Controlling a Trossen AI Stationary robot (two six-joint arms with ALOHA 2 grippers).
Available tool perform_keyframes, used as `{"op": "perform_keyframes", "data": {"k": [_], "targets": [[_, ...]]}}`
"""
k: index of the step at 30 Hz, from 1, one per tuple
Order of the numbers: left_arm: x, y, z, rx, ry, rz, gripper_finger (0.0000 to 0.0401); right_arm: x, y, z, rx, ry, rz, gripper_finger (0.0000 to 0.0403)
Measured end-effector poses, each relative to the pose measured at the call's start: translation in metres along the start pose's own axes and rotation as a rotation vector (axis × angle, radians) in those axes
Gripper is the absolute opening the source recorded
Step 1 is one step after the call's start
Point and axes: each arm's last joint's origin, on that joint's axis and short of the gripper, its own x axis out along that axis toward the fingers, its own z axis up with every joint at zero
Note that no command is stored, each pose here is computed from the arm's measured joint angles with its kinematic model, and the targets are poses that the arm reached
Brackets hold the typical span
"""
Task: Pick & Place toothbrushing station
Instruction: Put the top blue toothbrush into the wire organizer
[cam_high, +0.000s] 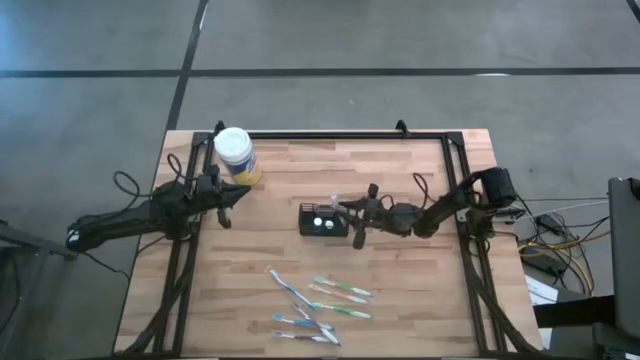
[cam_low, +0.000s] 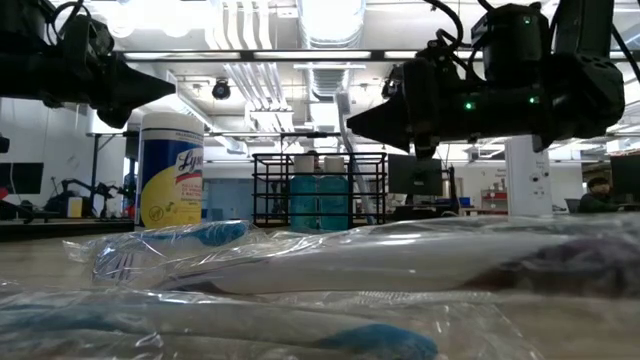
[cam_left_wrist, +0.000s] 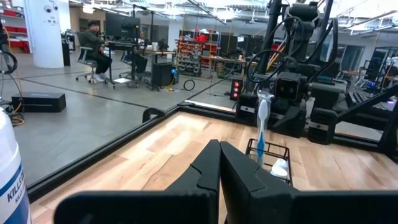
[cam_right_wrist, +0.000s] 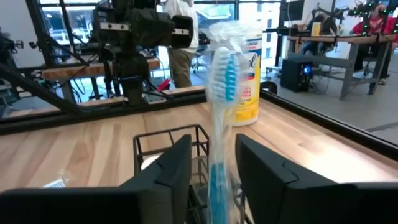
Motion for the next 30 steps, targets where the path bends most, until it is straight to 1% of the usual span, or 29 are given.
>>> {"op": "perform_keyframes", "data": {"k": [3, 7, 10, 14, 17, 21, 24, 28, 30], "targets": [[0.0, 0.0, 0.0, 0.0, 0.0, 0.0, 0.001, -0.002, 0.002, 0.005, -0.005, 0.011, 0.004, 0.0144], [0.0, 0.0, 0.0, 0.007, 0.0, 0.0, 0.001, -0.007, 0.003, 0.023, -0.025, 0.01, 0.01, 0.016], [0.0, 0.0, 0.0, 0.008, 0.001, 0.0, 0.001, -0.013, 0.001, 0.036, -0.059, 0.06, 0.007, 0.0169], [0.0, 0.0, -0.001, 0.005, 0.002, 0.0, 0.001, -0.027, -0.001, 0.062, -0.077, 0.089, 0.008, 0.0175], [0.0, 0.0, -0.001, 0.001, 0.002, 0.0, 0.001, -0.043, -0.001, 0.088, -0.084, 0.046, 0.025, 0.017], [0.0, 0.0, -0.001, -0.005, 0.002, 0.0, 0.001, -0.07, -0.001, 0.122, -0.058, -0.053, 0.067, 0.0137], [0.0, 0.0, -0.001, -0.009, 0.002, 0.0, 0.001, -0.092, -0.003, 0.14, -0.043, -0.097, 0.102, 0.0094], [0.0, 0.0, -0.001, -0.01, 0.002, 0.0, 0.001, -0.117, -0.007, 0.151, -0.041, -0.082, 0.147, 0.003], [0.0, 0.0, -0.001, -0.007, 0.003, 0.0, 0.001, -0.127, -0.009, 0.151, -0.039, -0.057, 0.157, 0.0015]]}}
